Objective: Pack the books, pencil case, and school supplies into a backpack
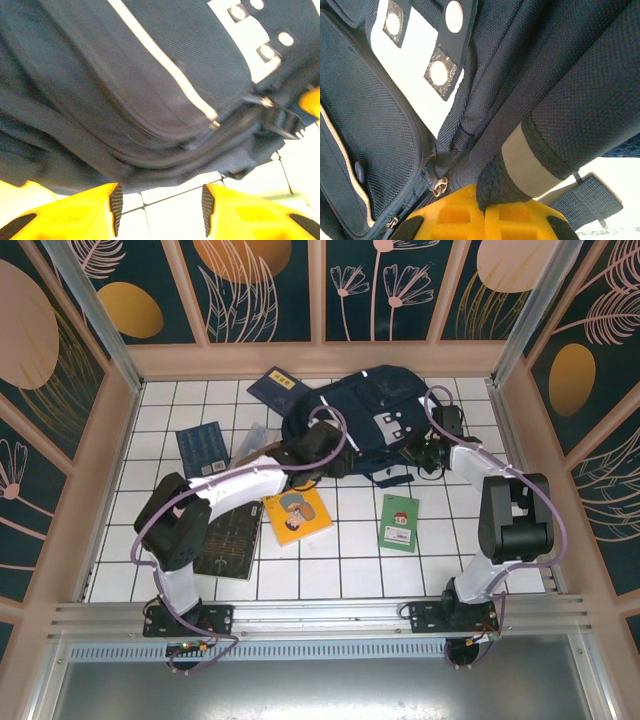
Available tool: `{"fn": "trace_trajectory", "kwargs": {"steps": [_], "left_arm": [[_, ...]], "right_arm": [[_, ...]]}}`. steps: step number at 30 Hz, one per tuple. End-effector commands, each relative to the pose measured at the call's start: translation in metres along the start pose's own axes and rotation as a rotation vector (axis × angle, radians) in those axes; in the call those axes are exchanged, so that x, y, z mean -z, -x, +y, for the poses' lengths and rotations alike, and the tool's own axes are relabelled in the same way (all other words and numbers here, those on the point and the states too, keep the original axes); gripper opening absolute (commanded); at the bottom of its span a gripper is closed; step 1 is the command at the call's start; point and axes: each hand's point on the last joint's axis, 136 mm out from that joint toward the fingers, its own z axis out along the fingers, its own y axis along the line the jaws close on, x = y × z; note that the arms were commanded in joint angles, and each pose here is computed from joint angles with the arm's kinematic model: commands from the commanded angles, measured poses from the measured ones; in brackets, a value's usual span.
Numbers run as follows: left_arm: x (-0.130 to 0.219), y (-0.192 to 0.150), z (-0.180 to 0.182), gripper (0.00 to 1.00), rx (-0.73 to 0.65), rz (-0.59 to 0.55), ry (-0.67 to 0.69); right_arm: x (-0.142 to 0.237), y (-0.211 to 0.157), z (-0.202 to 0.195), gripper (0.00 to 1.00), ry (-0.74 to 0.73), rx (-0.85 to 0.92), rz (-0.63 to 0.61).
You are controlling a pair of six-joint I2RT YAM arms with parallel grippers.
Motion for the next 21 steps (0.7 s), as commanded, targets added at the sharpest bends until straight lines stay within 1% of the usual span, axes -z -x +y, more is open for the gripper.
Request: {"fn": "trace_trajectory", "kwargs": {"steps": [1,5,10,17,21], "left_arm": [[-0.011,-0.002,-0.035,0.44,-0.06,-0.074,-0.071],[-0.028,-0.021,-0.063,0.41,-0.094,-0.071,-0.115],[-0.054,-0.038,-0.082,0.4,-0.105,-0.054,-0.139],[-0.084,-0.037,-0.086,0.39,-0.095,-0.062,-0.098],[-0.097,-0.034,-0.092,0.39,-0.097,-0.065,-0.098]], "right_arm": [[0.004,0.009,0.022,0.0,0.063,0.009,-0.004],[0.004,0.01,0.019,0.0,0.066,-0.004,0.003],[0.006,0.009,0.011,0.0,0.07,-0.029,0.015],[0.009,0.01,0.008,0.0,0.088,-0.055,0.017],[0.01,0.009,0.008,0.0,0.091,-0.062,0.022]]}}
